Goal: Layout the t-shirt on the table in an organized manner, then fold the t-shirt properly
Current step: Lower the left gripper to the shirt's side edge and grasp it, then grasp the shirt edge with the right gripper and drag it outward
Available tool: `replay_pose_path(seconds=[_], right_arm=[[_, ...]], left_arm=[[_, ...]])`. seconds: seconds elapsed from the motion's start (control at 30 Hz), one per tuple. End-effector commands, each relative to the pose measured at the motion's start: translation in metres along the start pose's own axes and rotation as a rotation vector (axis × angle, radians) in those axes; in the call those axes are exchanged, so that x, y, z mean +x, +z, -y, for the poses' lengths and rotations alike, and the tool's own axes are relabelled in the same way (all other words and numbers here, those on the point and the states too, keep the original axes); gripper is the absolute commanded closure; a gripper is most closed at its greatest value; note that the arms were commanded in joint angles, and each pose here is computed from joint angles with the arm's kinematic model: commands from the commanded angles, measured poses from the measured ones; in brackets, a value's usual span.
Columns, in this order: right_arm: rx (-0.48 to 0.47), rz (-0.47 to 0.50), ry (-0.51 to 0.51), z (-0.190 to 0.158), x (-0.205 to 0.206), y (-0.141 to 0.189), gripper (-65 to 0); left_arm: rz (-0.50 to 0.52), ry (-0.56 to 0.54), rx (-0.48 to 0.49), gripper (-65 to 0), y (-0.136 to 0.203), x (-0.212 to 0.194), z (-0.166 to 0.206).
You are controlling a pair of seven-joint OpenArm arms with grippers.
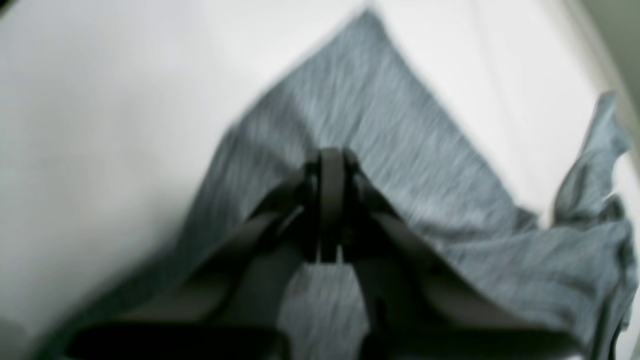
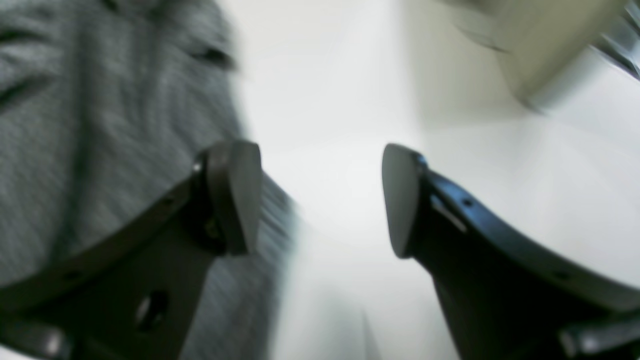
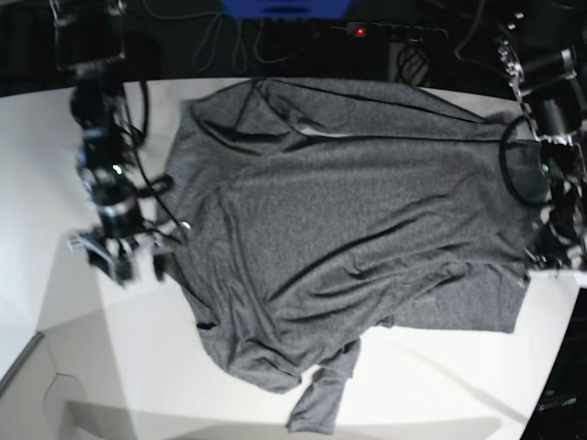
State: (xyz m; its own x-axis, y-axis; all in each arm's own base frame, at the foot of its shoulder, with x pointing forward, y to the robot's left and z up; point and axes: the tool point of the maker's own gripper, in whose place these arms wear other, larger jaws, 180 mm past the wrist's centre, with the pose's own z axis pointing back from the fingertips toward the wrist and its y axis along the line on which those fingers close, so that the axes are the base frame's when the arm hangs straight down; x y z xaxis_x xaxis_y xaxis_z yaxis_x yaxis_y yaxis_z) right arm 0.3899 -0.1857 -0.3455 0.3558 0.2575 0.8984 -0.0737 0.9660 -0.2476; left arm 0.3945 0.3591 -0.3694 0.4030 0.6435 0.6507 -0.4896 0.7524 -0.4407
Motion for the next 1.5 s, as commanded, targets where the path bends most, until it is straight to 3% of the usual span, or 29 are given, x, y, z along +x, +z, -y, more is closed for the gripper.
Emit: replay_pose_path(seconds=[0.0, 0.2, 0.37, 0.47, 0.73, 1.07, 1.23, 1.47], right_arm=[[-0.008, 0.044, 0.005, 0.002, 0.019, -0.012, -38.5], [0.009, -0.09, -0.004, -0.008, -0.008, -0.063, -38.5], [-0.015, -0.215, -0.006, 0.003, -0.053, -0.069, -38.2], [-0.056, -0.261, -0.029, 0.022, -0.081, -0.052, -38.1], [-0.151, -0.249, -0.06, 0.061, -0.104, 0.003, -38.4], [-0.147, -0.304, -0.001, 0.067, -0.137, 0.046, -38.4], [-0.234, -0.233, -0.023, 0.099, -0.111, 0.064, -38.4], [-0.264, -0.029, 0.0, 0.109, -0.032, 0.074, -38.5]], left_arm=[[0.028, -0.007, -0.02, 0.0, 0.003, 0.007, 0.007], [-0.038, -0.067, 0.058, 0.0, 0.006, -0.03, -0.025], [-0.051, -0.072, 0.072, 0.0, 0.008, -0.036, -0.033], [-0.057, -0.066, 0.079, 0.0, 0.007, -0.038, -0.036], [-0.044, -0.053, 0.093, 0.0, 0.002, -0.044, -0.042], [-0.011, -0.059, 0.062, 0.0, 0.006, -0.03, -0.03], [0.016, -0.078, 0.039, 0.0, 0.01, -0.022, -0.019], [0.021, -0.076, 0.037, 0.0, 0.01, -0.02, -0.019]])
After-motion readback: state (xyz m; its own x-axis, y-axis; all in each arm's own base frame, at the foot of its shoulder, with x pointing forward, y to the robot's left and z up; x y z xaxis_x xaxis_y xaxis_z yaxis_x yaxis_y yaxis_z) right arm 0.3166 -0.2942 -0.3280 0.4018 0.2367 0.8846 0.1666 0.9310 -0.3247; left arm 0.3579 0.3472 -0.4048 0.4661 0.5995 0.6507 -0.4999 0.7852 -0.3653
